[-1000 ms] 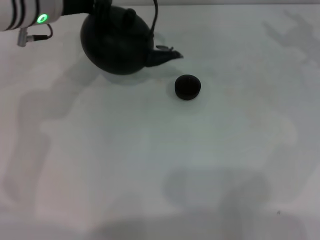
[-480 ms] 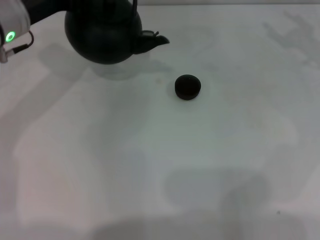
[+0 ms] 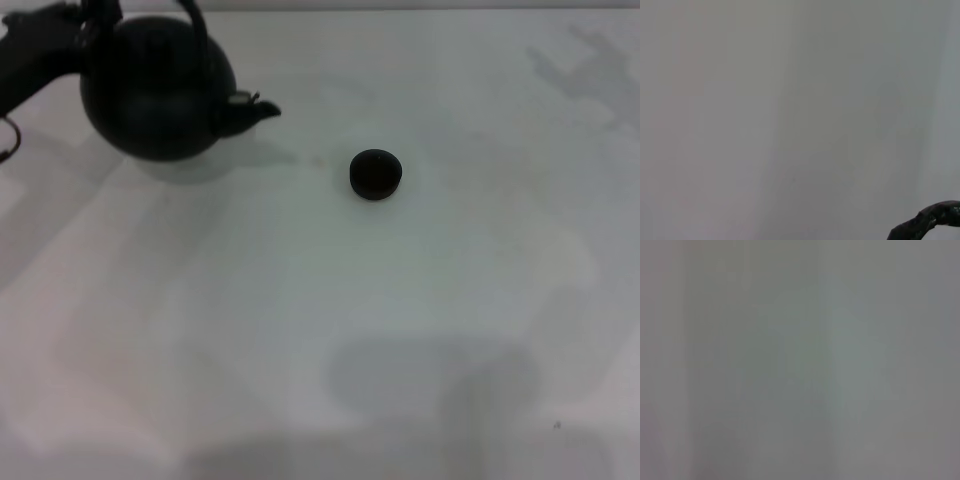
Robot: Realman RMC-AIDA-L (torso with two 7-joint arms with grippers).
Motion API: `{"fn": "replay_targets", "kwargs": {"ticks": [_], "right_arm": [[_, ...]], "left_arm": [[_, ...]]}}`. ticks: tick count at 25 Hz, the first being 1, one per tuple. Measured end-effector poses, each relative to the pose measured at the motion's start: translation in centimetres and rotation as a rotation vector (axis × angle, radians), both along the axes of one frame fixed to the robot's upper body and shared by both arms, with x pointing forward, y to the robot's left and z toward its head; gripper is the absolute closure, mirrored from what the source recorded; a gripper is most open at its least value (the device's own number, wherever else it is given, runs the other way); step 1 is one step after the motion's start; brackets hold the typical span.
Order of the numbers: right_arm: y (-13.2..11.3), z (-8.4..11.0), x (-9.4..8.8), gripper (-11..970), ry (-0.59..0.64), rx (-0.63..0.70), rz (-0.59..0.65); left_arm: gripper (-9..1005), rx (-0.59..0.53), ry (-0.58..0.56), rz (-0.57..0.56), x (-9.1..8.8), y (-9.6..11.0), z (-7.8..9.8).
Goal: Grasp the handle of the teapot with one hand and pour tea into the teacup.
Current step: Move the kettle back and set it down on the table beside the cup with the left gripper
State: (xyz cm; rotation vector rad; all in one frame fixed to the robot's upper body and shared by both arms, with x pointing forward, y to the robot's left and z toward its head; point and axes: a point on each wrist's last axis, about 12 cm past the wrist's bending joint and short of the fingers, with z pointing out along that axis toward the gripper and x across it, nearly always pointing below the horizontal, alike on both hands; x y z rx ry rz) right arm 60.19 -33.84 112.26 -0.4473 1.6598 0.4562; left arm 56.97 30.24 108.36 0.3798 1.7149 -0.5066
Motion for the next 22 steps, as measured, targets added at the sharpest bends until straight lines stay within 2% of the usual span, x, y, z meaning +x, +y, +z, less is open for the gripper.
{"fn": "replay_targets", "kwargs": {"ticks": [3, 8, 22], "right_arm": [[-0.2, 0.1, 0.0, 141, 0.001, -0.003, -0.004], [-0.5, 0.1, 0.1, 141, 0.004, -0.007, -0.014], [-0.9, -0.2, -0.1, 141, 0.013, -0.036, -0.023]], "left_arm": [[839, -0.012, 0.0, 0.007, -1.1, 0.6, -1.3], [839, -0.042, 0.0, 0.031, -2.1, 1.2, -2.5], [840, -0.048, -0.023, 0.103, -5.4, 2.6, -4.9]]}}
